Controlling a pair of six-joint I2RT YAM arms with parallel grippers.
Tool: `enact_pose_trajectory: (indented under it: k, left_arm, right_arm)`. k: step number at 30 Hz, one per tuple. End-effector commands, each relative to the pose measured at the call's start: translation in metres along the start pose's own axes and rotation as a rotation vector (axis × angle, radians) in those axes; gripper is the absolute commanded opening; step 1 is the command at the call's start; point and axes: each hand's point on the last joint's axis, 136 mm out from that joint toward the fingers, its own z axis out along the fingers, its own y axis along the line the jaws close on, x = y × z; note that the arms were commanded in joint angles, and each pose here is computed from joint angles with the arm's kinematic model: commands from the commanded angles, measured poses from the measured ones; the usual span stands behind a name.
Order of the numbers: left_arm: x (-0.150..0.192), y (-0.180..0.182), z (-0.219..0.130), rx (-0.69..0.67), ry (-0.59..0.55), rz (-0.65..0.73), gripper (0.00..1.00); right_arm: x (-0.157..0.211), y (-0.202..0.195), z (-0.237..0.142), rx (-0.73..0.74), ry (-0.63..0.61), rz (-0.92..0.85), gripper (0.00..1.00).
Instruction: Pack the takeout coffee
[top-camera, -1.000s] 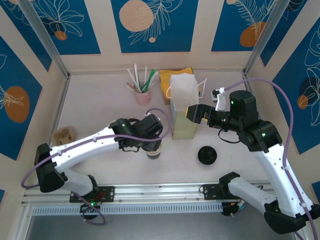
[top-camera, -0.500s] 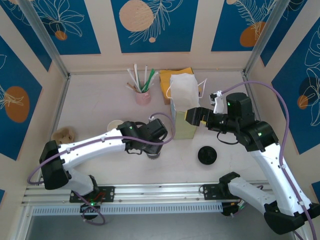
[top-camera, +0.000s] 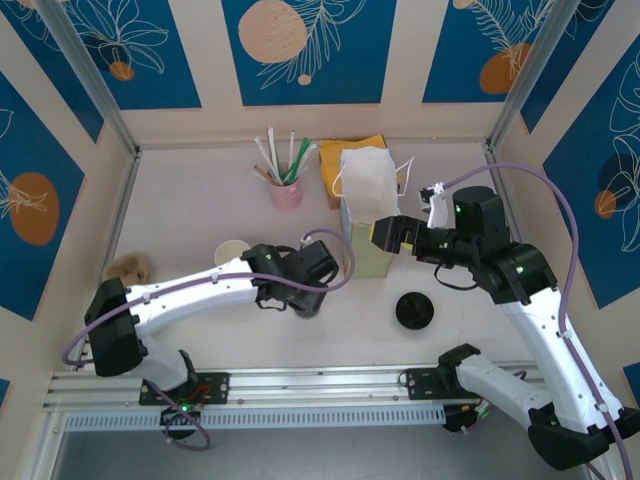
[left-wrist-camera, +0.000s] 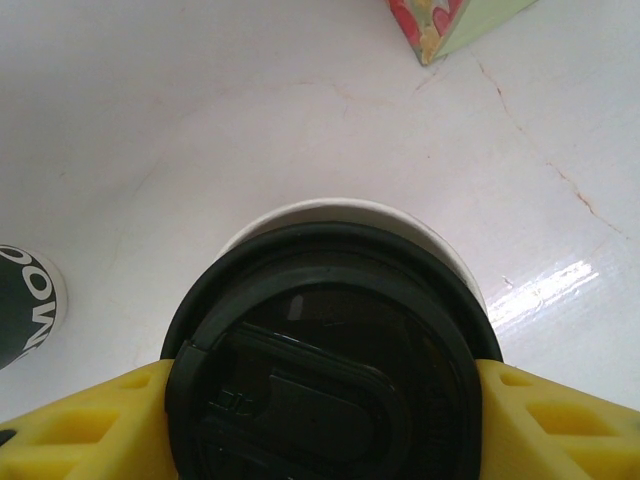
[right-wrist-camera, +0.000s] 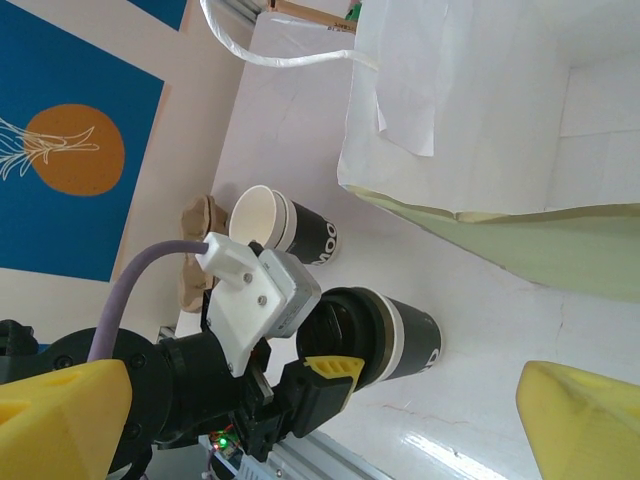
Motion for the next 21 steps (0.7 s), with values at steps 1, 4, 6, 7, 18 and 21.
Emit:
enact_pose_trajectory:
  k: [1,4,6,7,18,21]
  left_arm:
    - [0.0009,-0.003,0.0047,-0.01,-0.001,0.004,0.59]
    - [0.0006,-0.0043,0.0062,-0.008,0.004,0.009,0.59]
    - [0.0004,-0.0052,0.0069,-0.004,0.005,0.009,0.59]
    - [0.0004,-0.0055,0.0074,-0.004,0.006,0.009,0.59]
    - [0.0046,-0.0023,0.0126,-0.025,0.016,0.015,0.6]
    - [0.003,-0.0028,0.0118,-0.023,0.012,0.013,0.6]
  right_arm:
    - [0.0063,0.0001,-0.0021,-0.013,0.017,-0.013,0.99]
    - [0.0061,-0.0002,-0.0021,-0.012,0.017,-0.013,0.99]
    - [0.0066,-0.0008,-0.0017,-0.011,0.018,-0.011,0.99]
    - [0.0066,-0.0006,-0.0015,-0.012,0.019,-0.011,0.99]
    - [0.0077,-0.0019,0.0003,-0.014,0.023,-0.006,0.99]
    - [0.0078,-0.0013,0.0,-0.018,0.024,-0.006,0.99]
